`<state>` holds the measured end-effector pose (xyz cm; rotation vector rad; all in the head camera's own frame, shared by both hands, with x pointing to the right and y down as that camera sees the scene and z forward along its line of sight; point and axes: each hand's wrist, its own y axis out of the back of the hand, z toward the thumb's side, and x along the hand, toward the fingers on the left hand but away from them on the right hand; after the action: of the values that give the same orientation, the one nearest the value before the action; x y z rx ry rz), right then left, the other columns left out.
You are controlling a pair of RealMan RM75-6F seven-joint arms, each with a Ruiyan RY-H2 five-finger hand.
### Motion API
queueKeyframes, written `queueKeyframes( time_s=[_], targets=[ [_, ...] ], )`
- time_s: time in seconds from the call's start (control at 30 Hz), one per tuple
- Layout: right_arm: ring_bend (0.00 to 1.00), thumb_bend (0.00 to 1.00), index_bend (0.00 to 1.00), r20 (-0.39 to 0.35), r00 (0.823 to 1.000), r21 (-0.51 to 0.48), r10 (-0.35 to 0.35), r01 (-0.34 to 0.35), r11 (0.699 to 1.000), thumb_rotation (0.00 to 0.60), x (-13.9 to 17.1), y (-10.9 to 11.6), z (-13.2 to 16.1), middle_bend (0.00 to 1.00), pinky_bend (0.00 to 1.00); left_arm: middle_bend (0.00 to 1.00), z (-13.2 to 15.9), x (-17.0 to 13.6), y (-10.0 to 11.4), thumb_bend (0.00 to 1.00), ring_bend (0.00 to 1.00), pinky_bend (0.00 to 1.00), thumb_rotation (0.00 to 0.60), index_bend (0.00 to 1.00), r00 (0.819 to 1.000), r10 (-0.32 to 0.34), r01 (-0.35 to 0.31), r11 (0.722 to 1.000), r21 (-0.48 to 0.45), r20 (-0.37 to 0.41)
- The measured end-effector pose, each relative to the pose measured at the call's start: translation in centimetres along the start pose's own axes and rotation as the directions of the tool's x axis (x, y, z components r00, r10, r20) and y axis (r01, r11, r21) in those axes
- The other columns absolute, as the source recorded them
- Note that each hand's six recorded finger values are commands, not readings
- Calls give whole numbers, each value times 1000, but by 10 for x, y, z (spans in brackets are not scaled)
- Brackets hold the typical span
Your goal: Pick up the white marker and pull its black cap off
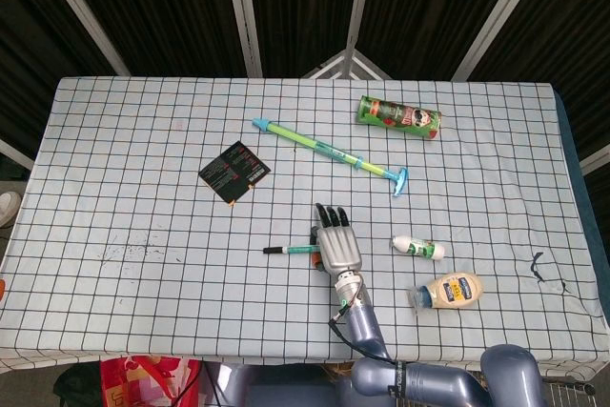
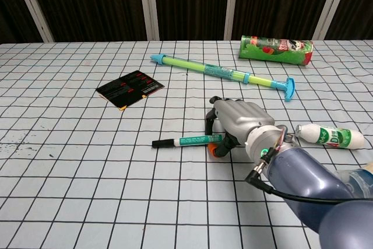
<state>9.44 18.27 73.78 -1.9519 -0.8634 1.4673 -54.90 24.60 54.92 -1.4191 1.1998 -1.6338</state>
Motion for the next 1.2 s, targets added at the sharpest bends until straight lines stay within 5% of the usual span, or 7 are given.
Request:
queueKeyframes(
  time_s=[0.17, 0.43, 1.2],
  targets=[
    [58, 419, 597, 0, 1000, 0, -3, 3, 1000, 600, 2, 2, -1, 34, 0, 0, 1, 0, 0, 497, 0, 37, 600, 0, 1000, 2, -2, 1000, 1, 4],
    [53, 419, 362, 17, 1000, 26, 26, -26, 999, 600, 3, -2, -6, 34, 0, 0, 1, 0, -2, 497, 0, 37, 600, 0, 1000, -5, 5, 1000, 1, 2],
    [52, 419, 372, 9, 1000, 29, 15, -15, 999, 600, 1, 3, 3, 34, 0, 0, -5, -1, -3, 497, 0, 37, 600, 0, 1000, -6, 6, 1000, -5, -15]
  ],
)
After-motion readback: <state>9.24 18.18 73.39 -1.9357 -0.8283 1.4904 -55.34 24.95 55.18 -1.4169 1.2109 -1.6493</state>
